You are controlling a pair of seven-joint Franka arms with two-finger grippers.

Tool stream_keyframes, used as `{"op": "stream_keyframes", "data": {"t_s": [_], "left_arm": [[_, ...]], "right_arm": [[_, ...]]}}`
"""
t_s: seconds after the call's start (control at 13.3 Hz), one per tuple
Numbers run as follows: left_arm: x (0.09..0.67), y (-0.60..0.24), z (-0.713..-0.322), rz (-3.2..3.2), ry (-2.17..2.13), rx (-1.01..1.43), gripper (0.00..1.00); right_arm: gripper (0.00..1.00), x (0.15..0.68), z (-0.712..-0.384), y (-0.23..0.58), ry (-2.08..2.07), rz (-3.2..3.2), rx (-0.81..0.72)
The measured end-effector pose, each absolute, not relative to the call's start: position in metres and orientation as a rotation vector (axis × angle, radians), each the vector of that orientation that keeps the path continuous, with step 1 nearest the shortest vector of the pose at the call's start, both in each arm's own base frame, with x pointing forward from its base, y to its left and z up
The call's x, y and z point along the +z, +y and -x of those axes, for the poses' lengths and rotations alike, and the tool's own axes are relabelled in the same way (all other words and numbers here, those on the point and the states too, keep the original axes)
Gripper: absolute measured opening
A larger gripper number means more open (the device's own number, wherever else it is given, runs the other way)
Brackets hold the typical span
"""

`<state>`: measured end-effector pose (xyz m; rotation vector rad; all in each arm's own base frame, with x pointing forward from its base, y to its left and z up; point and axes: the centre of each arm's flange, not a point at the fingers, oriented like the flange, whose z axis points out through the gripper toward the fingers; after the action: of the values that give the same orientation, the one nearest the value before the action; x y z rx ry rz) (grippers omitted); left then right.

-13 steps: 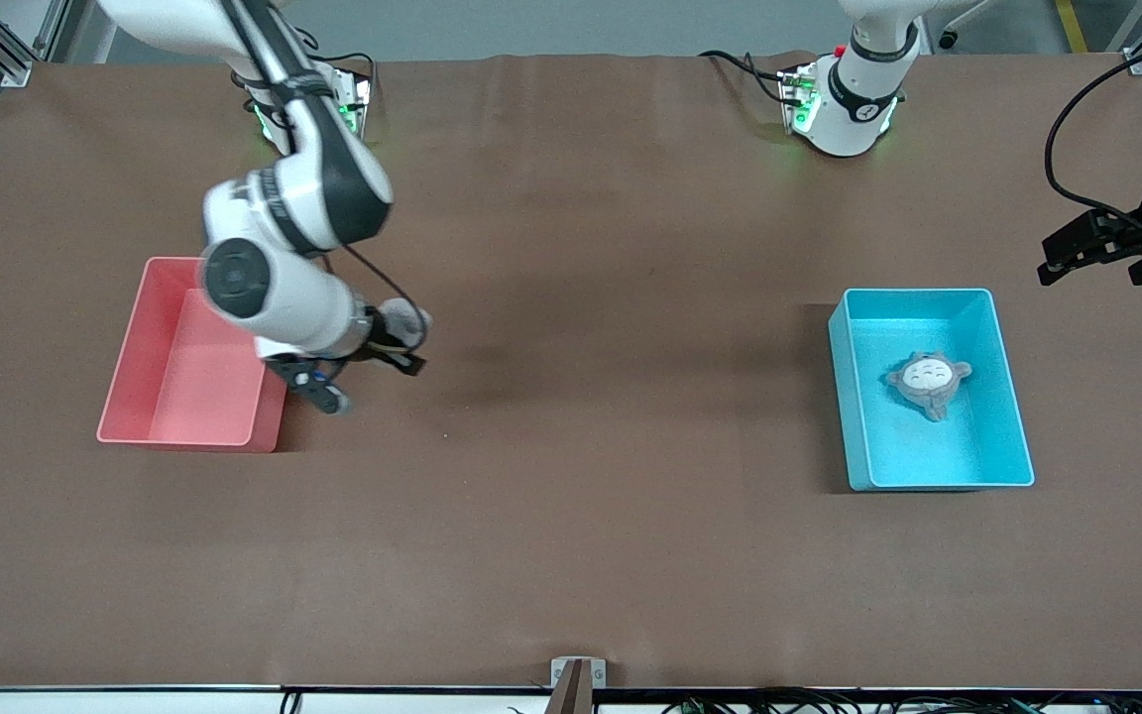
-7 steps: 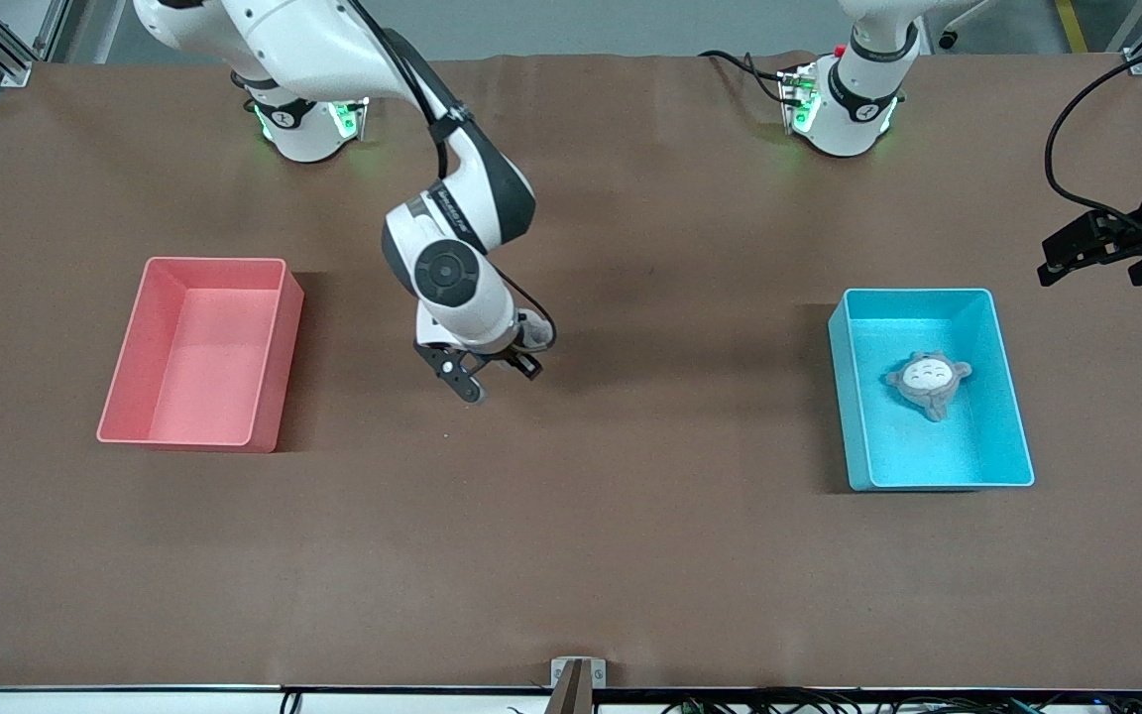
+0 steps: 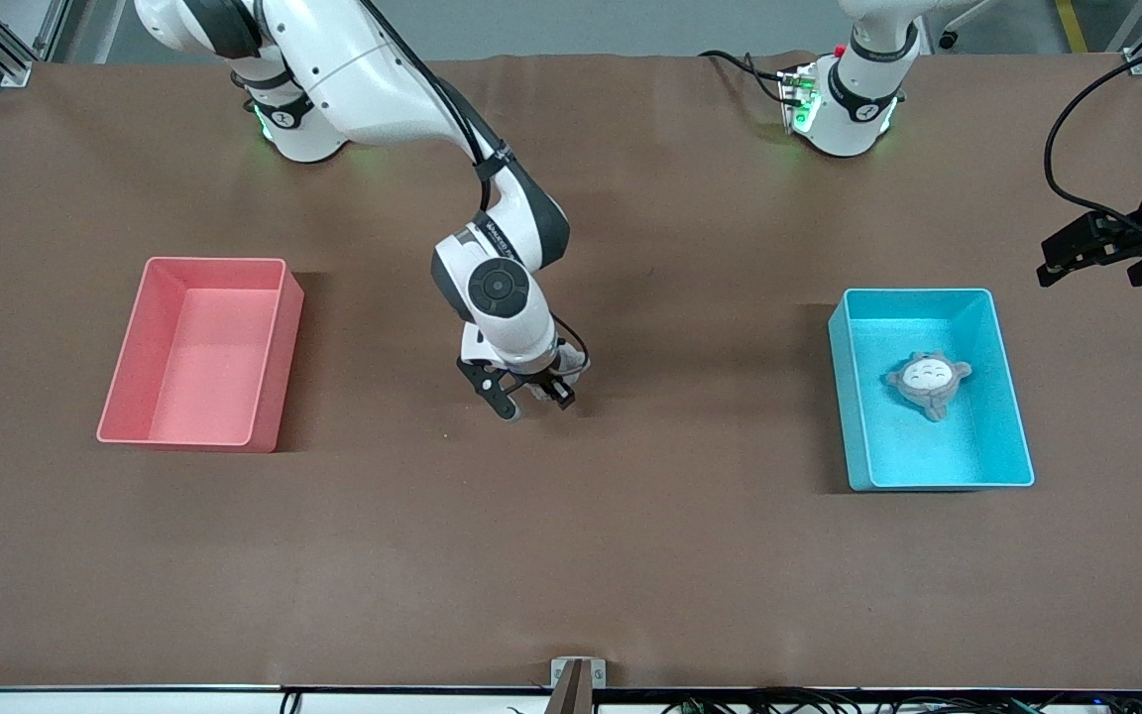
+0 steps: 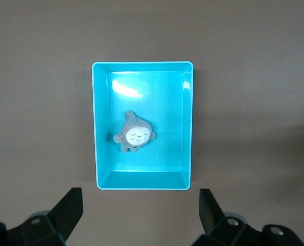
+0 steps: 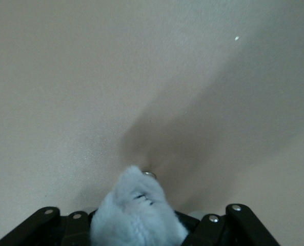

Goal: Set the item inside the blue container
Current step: 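Set the second plush on the table center and open the right gripper, then withdraw the right gripper while the left gripper reaches the plush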

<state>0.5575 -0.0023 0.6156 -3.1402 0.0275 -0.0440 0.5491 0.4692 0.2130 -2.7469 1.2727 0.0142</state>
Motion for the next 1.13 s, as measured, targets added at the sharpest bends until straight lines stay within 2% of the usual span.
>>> {"op": "stream_keyframes", "data": {"t_s": [0.23, 0.53, 0.75, 1.13], "left_arm": [[0.615, -0.008, -0.558, 3.14, 0.044, -0.043, 1.0], [0.61, -0.022, -0.56, 3.143, 0.074, -0.028, 1.0], [0.597, -0.053, -0.564, 3.149, 0.082, 0.006, 1.0], [0.543, -0.163, -0.58, 3.2, -0.039, 0.048, 1.0]], "right_arm": [[0.51, 0.212, -0.553, 0.468, 1.266, 2.751, -0.013], [0.97, 0.238, -0.58, 0.448, 1.221, 2.809, -0.087], [1.0, 0.286, -0.61, 0.396, 1.099, 2.941, -0.006], [1.0, 0.367, -0.652, 0.244, 0.71, 3.11, 0.199]]}}
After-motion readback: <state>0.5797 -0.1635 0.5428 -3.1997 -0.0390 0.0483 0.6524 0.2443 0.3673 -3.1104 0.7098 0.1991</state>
